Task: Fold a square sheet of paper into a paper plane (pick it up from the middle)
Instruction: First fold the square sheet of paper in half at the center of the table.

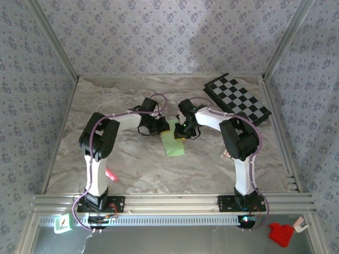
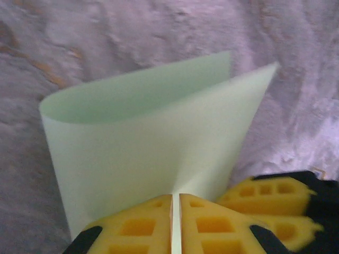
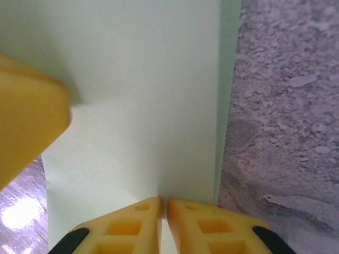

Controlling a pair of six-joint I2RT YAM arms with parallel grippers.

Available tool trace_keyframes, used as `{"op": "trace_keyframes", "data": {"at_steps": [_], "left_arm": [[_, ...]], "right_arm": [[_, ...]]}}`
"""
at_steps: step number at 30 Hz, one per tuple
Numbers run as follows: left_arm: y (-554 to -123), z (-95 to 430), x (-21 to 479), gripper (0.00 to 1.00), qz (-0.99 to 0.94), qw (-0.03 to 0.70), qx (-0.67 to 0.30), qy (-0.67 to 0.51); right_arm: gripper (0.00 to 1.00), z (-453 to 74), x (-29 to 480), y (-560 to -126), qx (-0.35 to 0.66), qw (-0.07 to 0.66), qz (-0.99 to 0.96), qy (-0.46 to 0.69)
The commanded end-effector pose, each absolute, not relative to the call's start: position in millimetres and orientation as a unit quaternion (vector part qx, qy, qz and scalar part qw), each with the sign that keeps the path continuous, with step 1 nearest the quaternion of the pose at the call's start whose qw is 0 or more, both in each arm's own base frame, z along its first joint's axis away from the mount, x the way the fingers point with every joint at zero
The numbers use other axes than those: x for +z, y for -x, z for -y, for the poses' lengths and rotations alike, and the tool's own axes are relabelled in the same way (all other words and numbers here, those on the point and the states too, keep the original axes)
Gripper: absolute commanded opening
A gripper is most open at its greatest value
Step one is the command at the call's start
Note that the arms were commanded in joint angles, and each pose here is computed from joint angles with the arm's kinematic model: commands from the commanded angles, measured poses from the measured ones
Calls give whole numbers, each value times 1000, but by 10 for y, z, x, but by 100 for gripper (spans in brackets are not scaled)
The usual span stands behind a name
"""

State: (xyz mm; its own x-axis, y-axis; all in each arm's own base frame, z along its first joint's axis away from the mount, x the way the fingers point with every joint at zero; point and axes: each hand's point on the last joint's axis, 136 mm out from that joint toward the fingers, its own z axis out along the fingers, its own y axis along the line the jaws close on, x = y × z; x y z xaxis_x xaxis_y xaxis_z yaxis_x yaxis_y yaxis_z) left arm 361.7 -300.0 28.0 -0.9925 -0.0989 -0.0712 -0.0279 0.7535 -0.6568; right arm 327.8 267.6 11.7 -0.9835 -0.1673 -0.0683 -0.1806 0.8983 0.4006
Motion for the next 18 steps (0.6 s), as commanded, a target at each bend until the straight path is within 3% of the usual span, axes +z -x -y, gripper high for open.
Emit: {"op": "trace_keyframes", "data": {"at_steps": [1, 11, 18], "left_arm": [[-3737, 2841, 171, 12, -941, 56, -330, 37], [-4099, 2237, 81, 11, -947, 87, -304, 57], [-4083, 2434, 629, 11, -923, 121, -364, 30]], "right_arm": [[18, -2032, -588, -2787, 58, -89, -991, 81], [18, -2012, -600, -2780, 57, -91, -991, 84], [18, -2022, -602, -2792, 59, -88, -991, 81]]}}
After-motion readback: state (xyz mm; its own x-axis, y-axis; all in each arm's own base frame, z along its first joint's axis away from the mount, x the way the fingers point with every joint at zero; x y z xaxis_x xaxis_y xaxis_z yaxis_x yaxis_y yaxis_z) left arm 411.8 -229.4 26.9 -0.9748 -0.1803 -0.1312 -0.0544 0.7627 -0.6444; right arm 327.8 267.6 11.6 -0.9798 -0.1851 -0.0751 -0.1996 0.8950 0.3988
